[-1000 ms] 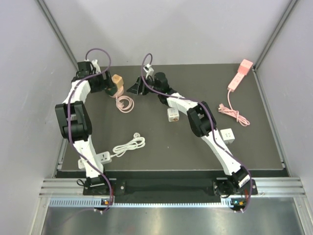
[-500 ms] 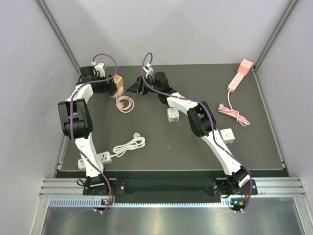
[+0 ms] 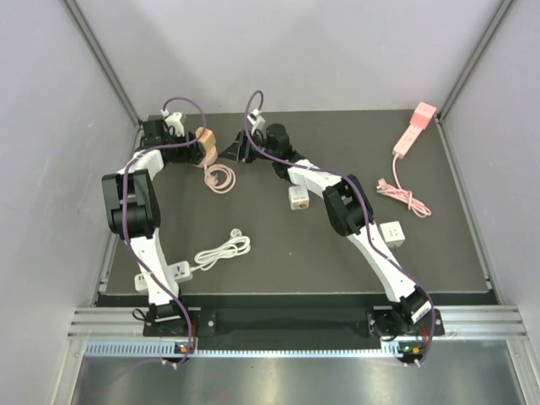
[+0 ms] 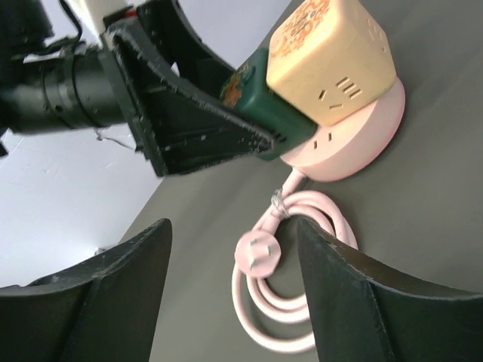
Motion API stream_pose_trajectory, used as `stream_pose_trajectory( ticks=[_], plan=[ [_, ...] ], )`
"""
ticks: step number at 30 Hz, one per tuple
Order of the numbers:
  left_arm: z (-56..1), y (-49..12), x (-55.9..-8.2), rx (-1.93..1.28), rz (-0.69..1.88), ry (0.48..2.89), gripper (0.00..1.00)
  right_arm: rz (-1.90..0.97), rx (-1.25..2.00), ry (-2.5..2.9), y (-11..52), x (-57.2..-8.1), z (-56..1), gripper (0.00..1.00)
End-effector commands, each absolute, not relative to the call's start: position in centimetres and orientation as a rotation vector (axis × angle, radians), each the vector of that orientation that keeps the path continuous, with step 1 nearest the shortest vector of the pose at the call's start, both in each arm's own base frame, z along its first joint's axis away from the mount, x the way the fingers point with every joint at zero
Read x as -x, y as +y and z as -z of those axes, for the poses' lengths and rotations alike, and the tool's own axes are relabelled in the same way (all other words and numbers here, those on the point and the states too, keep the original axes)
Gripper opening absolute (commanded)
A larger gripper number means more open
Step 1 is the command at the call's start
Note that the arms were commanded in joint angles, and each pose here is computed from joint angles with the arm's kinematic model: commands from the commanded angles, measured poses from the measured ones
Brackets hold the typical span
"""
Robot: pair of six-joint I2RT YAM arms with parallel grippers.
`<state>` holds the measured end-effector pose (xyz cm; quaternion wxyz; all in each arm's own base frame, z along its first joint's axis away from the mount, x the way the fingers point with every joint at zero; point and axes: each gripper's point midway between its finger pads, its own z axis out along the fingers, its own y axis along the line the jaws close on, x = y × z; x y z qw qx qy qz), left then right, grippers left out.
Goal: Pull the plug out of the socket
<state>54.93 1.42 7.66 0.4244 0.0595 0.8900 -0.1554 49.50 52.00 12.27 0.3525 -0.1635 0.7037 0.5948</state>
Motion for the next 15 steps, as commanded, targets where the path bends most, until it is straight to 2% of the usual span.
stream_pose_trajectory(
  ticks=[1, 9, 12, 15],
  plan=[
    [-10.9, -1.4, -54.1, -0.139, 0.437, 2.145, 0.4, -1.559, 0.442, 1.726, 52.5, -49.7, -15.0, 0.66],
    [-10.8, -4.8, -49.8, -0.014, 0.401, 2.2, 0.0, -1.561, 0.347, 1.792, 52.2, -50.2, -13.3, 0.58],
    [-10.8, -4.5, -49.5, 0.058, 0.361, 2.224, 0.0, -1.574, 0.319, 1.822, 52.1, -50.0, -12.7, 0.5],
    [-10.5, -3.7, -49.0, 0.132, 0.303, 2.258, 0.0, -1.588, 0.312, 1.841, 52.3, -49.4, -12.5, 0.38]
  ],
)
